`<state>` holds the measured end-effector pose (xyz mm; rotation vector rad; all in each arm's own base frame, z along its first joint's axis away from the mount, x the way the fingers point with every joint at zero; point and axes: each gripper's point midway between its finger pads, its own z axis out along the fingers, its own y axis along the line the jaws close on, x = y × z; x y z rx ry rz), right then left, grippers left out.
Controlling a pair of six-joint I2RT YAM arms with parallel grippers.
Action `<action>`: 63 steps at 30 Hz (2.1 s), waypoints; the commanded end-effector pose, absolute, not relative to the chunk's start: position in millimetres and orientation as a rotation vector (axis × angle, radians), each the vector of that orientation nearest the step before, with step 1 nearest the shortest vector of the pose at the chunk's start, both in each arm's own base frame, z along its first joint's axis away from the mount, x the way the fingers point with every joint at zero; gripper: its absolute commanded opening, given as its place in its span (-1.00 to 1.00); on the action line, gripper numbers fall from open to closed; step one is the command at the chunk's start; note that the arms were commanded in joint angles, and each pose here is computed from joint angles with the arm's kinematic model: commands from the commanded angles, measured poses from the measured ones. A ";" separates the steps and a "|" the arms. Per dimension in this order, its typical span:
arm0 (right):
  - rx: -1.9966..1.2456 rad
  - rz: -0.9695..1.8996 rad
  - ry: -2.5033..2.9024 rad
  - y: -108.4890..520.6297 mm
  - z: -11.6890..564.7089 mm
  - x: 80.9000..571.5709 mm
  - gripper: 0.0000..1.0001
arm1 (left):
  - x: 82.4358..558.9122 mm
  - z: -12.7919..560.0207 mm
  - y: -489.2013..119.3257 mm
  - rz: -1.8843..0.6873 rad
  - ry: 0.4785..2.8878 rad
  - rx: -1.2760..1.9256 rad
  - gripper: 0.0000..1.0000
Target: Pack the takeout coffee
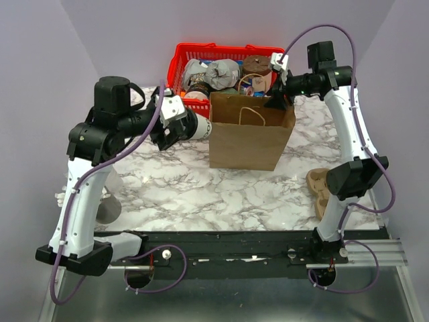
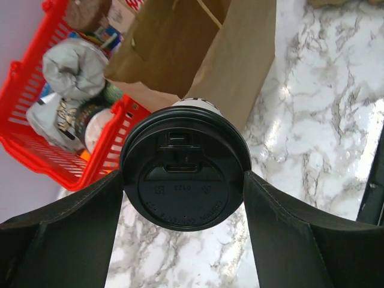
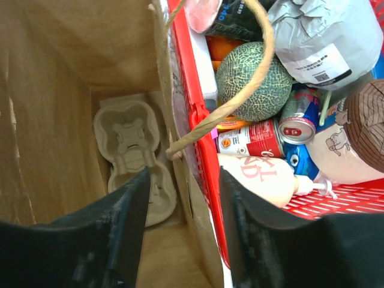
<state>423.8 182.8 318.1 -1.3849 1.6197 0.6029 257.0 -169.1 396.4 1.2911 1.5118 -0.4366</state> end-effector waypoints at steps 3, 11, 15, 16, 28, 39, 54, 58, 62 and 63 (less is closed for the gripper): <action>-1.458 0.637 1.639 189.5 297.9 411.3 -0.04 | 258.2 460.5 -176.6 -0.364 1.351 1.226 -1.00; -1.444 0.608 1.664 194.3 296.8 414.4 -0.59 | 261.8 467.2 -195.0 -0.366 1.320 1.238 -1.00; -1.442 0.618 1.652 199.0 311.5 398.7 -0.89 | 270.8 472.7 -201.8 -0.390 1.327 1.190 -1.00; -1.445 0.626 1.651 201.6 312.3 392.0 -0.95 | 272.3 475.5 -204.2 -0.393 1.316 1.182 -1.00; -1.440 0.552 1.585 220.9 321.0 328.8 -0.99 | 260.8 450.4 -218.7 -0.481 1.298 1.224 -1.00; -1.258 0.448 1.635 215.5 349.5 338.3 -0.99 | 236.6 453.6 -218.7 -0.474 1.217 1.254 -1.00; -1.310 0.288 1.532 232.0 359.0 340.5 -0.99 | 250.2 392.8 -262.0 -0.474 1.269 1.494 -1.00; -1.319 0.267 1.525 235.4 354.7 334.1 -0.99 | 250.8 379.4 -269.4 -0.479 1.287 1.541 -1.00; -1.303 0.246 1.526 232.1 351.3 330.6 -0.99 | 251.5 367.4 -274.0 -0.484 1.308 1.585 -1.00; -1.292 0.250 1.529 231.6 352.3 329.7 -0.99 | 252.7 361.7 -274.2 -0.477 1.314 1.601 -1.00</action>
